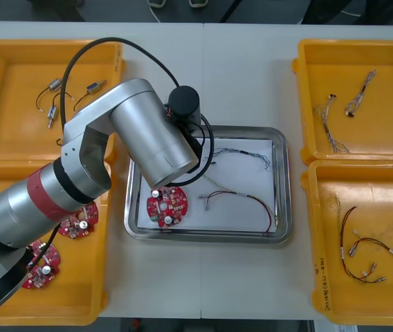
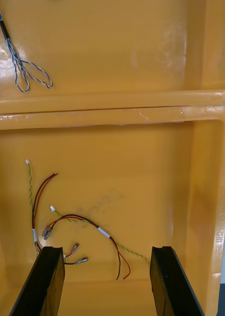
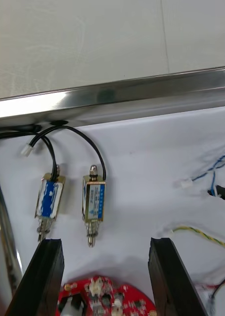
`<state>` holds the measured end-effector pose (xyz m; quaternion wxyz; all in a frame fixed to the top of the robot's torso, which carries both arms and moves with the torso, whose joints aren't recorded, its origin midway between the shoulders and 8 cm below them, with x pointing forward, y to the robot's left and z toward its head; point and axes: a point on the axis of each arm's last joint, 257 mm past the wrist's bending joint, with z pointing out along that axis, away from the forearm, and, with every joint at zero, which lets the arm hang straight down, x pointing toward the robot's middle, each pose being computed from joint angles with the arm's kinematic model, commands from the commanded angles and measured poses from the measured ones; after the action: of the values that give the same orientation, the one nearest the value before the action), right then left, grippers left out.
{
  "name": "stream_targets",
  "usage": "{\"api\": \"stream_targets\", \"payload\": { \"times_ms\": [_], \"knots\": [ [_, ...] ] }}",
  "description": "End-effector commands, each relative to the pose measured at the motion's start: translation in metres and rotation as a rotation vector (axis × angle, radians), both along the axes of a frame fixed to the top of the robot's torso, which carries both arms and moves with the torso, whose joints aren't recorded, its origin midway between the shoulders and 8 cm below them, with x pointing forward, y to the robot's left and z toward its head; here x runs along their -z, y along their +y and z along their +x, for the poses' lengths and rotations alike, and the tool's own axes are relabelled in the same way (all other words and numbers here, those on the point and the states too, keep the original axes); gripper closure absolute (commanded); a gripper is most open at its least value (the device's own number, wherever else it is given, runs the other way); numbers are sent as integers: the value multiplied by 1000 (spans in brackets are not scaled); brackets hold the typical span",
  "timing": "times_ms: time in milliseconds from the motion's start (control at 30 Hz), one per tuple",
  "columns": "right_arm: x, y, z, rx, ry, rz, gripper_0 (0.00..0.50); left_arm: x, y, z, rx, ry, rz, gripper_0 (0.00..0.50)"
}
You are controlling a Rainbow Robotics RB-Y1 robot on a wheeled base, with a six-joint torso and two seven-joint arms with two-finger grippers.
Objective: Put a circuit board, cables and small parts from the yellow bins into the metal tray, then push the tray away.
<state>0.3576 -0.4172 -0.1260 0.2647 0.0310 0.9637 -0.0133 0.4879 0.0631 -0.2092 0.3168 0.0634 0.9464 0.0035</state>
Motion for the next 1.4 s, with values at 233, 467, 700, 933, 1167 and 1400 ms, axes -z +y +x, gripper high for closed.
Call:
{"api": "stream_targets", "payload": {
  "times_ms": [233, 467, 700, 933, 1167, 1400],
  "knots": [
    [2, 4, -5, -14, 0, -15, 0, -76, 46, -13, -22, -2, -76, 0],
    [-3, 15, -6, -51, -18, -30, 0, -107, 98, -19, -25, 27, -56, 0],
    [-5, 28, -8, -104, -16, -40, 0, -129, 136, -19, -4, 28, -31, 0],
    [-13, 58, -8, -227, -13, -87, 0, -141, 177, -26, 13, 30, -28, 0],
    [-26, 100, 0, -395, -12, -125, 0, -134, 223, -35, -28, 49, 4, 0],
    [-34, 148, 14, -547, -13, -167, 0, -123, 260, -50, -54, 70, 29, 0]
  ]
}}
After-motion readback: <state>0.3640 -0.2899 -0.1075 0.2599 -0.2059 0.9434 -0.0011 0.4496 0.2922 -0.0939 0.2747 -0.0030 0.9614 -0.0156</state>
